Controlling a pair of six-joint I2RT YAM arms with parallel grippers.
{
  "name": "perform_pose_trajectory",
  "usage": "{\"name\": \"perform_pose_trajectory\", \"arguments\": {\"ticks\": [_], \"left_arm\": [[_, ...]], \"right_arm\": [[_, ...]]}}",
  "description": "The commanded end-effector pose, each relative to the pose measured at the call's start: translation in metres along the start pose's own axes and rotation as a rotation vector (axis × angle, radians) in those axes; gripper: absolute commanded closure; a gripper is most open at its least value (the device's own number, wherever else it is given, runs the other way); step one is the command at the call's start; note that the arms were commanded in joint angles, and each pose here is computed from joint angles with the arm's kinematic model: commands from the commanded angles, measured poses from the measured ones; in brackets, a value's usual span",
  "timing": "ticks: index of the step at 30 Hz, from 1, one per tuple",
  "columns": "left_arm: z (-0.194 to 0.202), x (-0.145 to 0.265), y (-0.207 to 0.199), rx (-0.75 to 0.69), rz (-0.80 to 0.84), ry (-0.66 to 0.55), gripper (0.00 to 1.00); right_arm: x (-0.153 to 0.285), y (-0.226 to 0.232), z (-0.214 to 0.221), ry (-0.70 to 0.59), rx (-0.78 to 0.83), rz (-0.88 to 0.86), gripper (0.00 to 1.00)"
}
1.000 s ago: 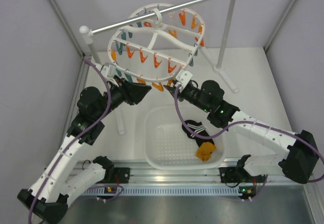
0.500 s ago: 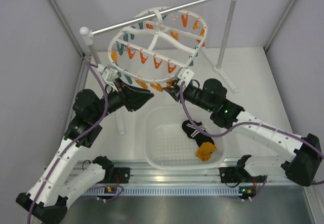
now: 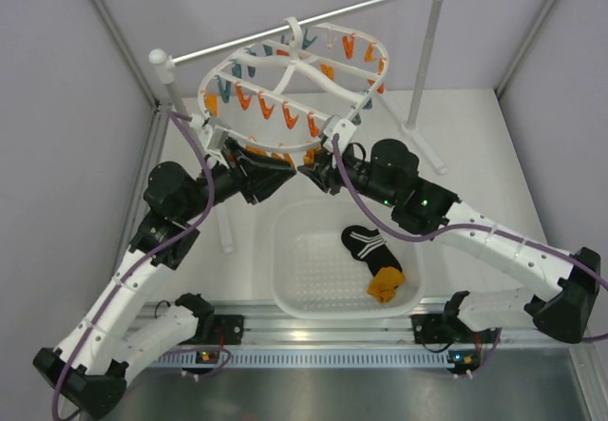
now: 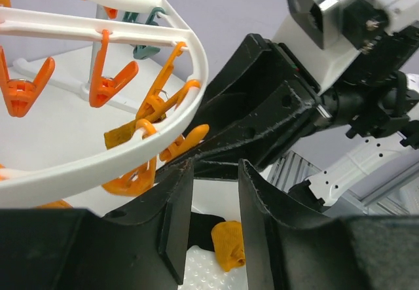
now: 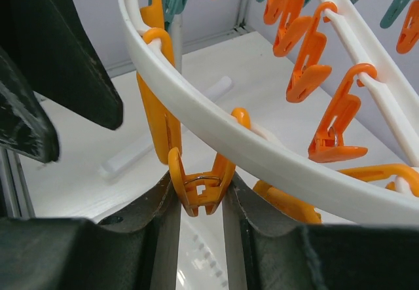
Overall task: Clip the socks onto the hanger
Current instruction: Open the clamp at the hanger.
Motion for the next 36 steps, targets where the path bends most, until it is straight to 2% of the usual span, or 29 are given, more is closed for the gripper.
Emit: {"name": "perform_pose_trajectory", "arguments": {"ticks": [1, 7, 22, 27, 29, 32, 36], "left_arm": [[-0.013, -0.009, 0.001, -0.032, -0.021, -0.053, 0.62], [-0.008, -0.017, 0.008, -0.011, -0.153, -0.047, 0.6], [0.0, -0.025, 0.02, 0.034, -0.265, -0.027, 0.57], [-0.002, -0.027, 0.024, 0.035, -0.305, -0.025, 0.72], [-0.001, -0.027, 0.022, 0.038, -0.287, -0.017, 0.76], [0.0, -0.027, 0.02, 0.042, -0.255, -0.007, 0.83], [0.0, -0.028, 0.02, 0.044, -0.25, -0.002, 0.96]], "right_arm": [[-0.001, 0.009, -0.012, -0.006, -0.007, 0.091, 1.0], [-0.004, 0.022, -0.013, -0.018, 0.016, 0.129, 1.0], [-0.009, 0.035, -0.016, -0.028, 0.016, 0.106, 1.0], [-0.003, 0.04, -0.016, -0.037, 0.01, 0.04, 1.0], [-0.001, 0.039, -0.018, -0.071, 0.009, 0.024, 0.92], [0.006, 0.035, -0.015, -0.075, 0.005, 0.004, 0.87], [0.009, 0.025, -0.011, -0.061, -0.021, -0.036, 0.89]]}}
Point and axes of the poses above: each gripper's point midway between its finger pads, its own x axis back along the fingers, its own y axis along the line the jaws close on, z = x × y, the point moved 10 cm from there along x, back along the fingers, and after that the axes turned 9 degrees about -x, right-handed, at the moved point
